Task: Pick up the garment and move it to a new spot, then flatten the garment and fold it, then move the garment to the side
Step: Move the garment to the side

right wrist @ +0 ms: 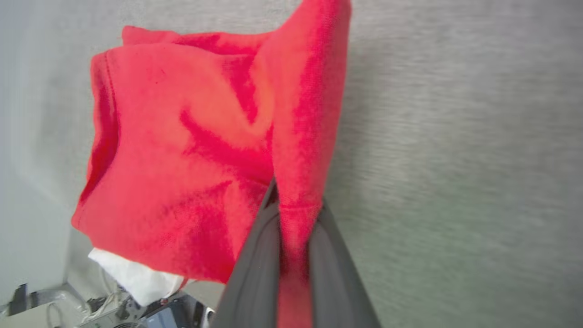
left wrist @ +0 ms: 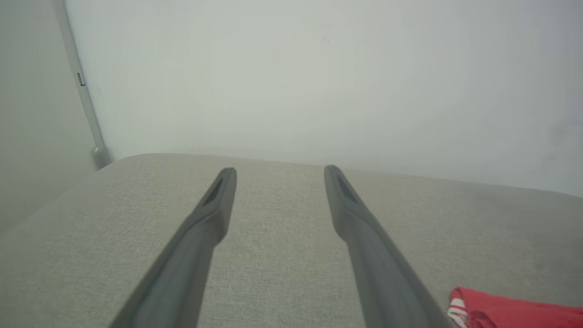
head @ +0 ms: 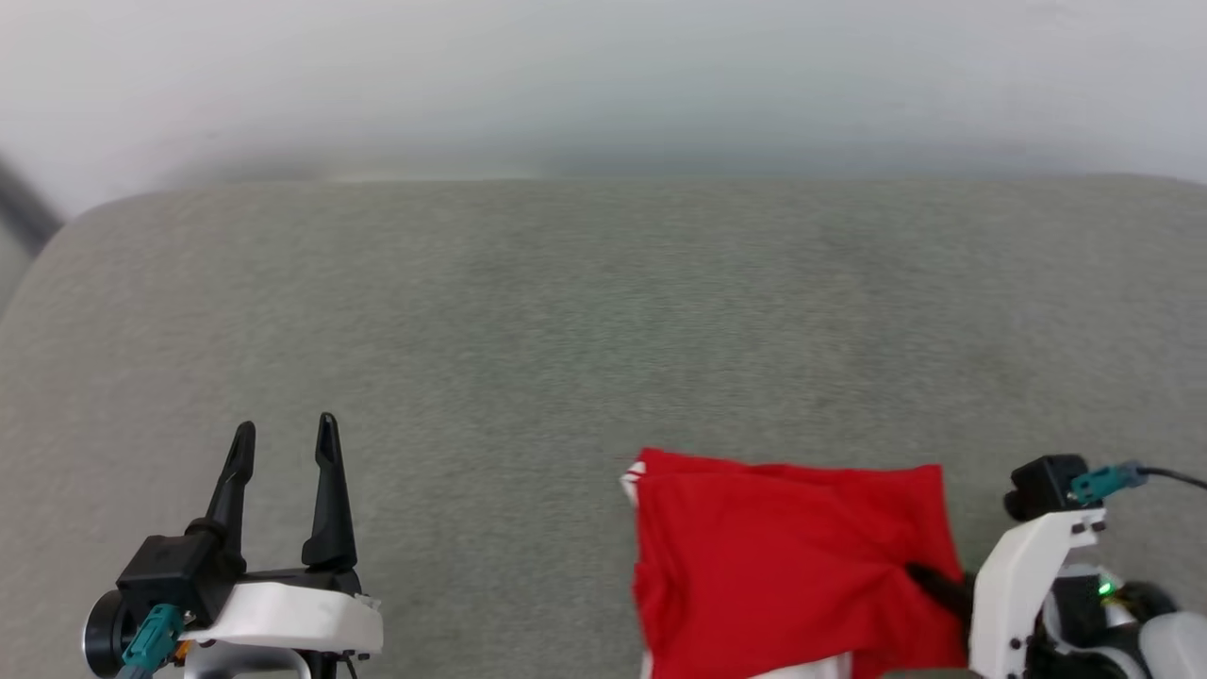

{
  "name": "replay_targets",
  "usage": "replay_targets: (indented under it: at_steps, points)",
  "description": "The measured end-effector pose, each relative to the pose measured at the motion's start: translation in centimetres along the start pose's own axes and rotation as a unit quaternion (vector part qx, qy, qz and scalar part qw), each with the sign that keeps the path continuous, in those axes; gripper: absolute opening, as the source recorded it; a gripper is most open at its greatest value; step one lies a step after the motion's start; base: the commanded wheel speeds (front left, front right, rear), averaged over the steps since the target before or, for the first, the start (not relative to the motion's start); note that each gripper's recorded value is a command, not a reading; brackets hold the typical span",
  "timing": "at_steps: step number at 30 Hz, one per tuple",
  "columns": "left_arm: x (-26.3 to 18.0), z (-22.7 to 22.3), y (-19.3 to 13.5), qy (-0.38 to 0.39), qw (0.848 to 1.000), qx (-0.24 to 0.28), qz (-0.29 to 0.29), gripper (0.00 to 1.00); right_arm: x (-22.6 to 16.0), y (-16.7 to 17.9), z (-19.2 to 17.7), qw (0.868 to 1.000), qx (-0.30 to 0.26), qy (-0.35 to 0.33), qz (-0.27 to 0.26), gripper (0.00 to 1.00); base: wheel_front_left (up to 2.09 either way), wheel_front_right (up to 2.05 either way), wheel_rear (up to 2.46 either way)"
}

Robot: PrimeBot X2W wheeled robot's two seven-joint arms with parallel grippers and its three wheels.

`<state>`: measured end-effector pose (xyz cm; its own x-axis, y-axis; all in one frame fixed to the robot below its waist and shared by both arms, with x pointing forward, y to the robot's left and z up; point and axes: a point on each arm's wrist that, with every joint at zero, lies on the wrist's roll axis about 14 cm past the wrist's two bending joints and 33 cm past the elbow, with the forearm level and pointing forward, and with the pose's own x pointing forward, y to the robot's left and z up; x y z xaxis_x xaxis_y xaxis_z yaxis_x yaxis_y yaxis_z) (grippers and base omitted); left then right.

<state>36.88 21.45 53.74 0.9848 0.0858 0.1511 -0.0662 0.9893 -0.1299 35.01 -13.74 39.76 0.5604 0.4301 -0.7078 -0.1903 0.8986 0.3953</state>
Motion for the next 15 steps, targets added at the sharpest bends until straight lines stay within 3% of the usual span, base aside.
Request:
replay_targets:
  at_steps: [4, 7, 15]
  points:
    - [1.4, -0.2, -3.0, -0.003, 0.999, -0.009, -0.046, 1.0, -2.9, -4.8, 1.1, 0.995, -0.042, -0.023, -0.091, 0.0, 0.0, 0.0, 0.0]
    - [2.8, -0.4, -5.7, -0.005, 0.996, -0.016, -0.086, 1.0, -5.0, -7.7, 2.0, 0.988, -0.045, -0.044, -0.144, 0.0, 0.0, 0.0, 0.0]
    - [7.4, -1.5, -14.3, -0.011, 0.977, -0.04, -0.208, 1.0, -10.4, -16.6, 5.8, 0.948, -0.033, -0.126, -0.291, 0.0, 0.0, 0.0, 0.0]
